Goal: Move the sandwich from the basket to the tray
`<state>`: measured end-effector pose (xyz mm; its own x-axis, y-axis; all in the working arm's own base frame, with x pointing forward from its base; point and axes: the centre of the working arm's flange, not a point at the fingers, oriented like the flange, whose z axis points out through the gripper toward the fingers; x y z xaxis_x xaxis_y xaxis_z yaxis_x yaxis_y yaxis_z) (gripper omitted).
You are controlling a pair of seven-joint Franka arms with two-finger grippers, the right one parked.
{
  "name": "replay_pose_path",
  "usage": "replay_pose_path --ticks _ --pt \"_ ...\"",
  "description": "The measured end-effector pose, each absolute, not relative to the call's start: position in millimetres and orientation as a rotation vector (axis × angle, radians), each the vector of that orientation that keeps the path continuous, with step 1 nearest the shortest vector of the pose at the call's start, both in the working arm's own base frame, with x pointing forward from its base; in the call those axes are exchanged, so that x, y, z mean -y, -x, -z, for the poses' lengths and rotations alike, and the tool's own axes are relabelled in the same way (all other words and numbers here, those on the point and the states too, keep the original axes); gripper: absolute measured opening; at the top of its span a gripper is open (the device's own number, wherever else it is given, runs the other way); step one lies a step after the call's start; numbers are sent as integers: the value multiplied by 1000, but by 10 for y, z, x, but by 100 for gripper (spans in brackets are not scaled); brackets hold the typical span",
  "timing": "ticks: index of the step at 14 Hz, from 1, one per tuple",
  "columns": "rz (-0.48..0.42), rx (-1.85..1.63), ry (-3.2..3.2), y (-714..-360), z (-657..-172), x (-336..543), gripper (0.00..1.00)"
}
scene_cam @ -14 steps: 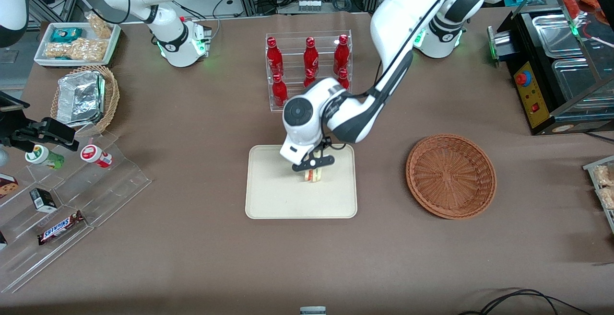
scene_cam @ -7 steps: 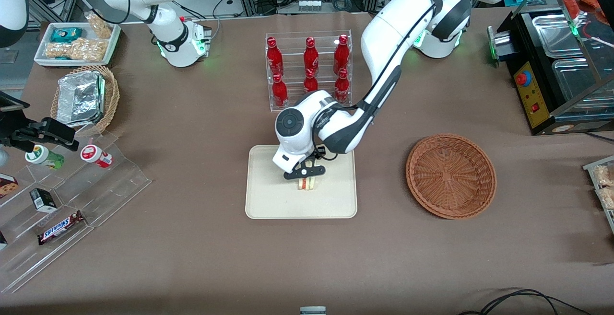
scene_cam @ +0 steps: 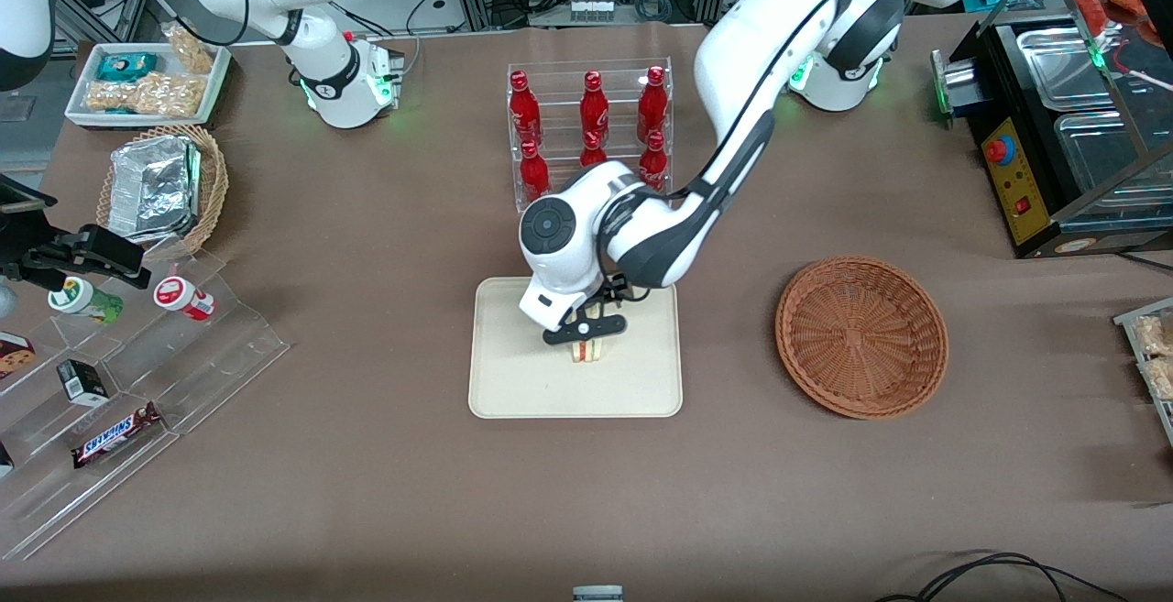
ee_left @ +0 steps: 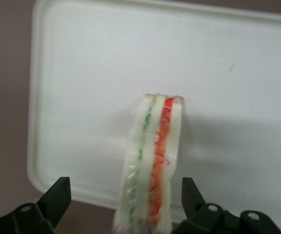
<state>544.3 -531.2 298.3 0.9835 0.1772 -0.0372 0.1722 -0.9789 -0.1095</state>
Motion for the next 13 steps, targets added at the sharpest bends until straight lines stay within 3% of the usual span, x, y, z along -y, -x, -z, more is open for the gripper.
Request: replay_pose_path --ticks 6,10,13 --pt "-300 288 3033 -5676 -5204 3745 100" --pt "-485 198 3008 -5508 -5795 2460 100" --pt "-571 289 2972 -5304 -5945 1539 100"
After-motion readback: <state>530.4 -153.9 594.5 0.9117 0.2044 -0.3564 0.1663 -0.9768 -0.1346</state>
